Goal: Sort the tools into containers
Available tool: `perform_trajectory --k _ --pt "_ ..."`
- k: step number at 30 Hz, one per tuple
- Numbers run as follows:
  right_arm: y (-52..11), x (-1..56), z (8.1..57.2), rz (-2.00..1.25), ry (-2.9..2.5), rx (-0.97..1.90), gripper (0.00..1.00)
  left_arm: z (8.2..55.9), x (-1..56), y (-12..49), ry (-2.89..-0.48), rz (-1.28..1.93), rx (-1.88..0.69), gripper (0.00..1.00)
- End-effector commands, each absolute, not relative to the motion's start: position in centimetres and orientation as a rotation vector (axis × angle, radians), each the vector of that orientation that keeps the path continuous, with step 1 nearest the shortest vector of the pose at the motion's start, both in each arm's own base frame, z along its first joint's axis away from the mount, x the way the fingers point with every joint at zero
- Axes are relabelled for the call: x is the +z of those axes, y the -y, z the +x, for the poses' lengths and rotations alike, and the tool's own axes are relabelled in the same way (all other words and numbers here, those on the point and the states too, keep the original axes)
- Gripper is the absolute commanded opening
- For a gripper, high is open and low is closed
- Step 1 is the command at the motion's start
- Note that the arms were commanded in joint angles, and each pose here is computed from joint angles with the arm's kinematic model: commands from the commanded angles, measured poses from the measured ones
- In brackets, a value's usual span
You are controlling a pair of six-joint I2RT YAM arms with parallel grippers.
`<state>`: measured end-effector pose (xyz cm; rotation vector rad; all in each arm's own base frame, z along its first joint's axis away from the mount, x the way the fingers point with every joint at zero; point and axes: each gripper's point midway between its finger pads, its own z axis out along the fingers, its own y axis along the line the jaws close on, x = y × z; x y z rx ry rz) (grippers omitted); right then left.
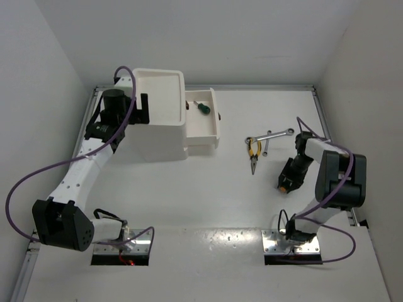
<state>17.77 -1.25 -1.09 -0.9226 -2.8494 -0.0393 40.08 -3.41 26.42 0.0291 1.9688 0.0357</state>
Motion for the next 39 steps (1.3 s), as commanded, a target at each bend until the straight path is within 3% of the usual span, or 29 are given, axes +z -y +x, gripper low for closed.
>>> perform_trajectory --k 1,6,14,22,31,35,39 --pt "0.1 2.8 25.2 -0.75 3.18 -0.236 0.0 40.4 27.7 4.3 -1.927 0.012 0.004 1.0" --pt "-6.1 11.6 32.5 -0.191 3.487 -0.771 0.0 40.0 28.0 4.2 -1.916 -0.019 -0.006 1.0" --pt "-18.8 24.1 39.4 0.567 3.514 -1.481 0.0 40.4 31.1 4.1 -1.851 -0.042 -0.015 1.0" --pt "-27.8 23.6 42.6 0.894 3.324 -1.663 0.0 40.8 33.4 4.8 -1.806 -0.023 -0.054 1.0" --pt "-30.0 21.1 47.4 0.887 3.319 -1.642 0.0 41.2 34.5 4.9 -1.785 -0.033 -0.064 1.0" --pt "-31.4 19.7 47.2 0.979 3.286 -1.585 0.2 41.4 34.1 4.9 -1.794 -0.032 -0.062 1.0" --pt "-32.3 19.8 47.0 1.008 3.28 -1.585 0.52 41.6 33.8 4.3 -1.801 -0.057 -0.028 1.0"
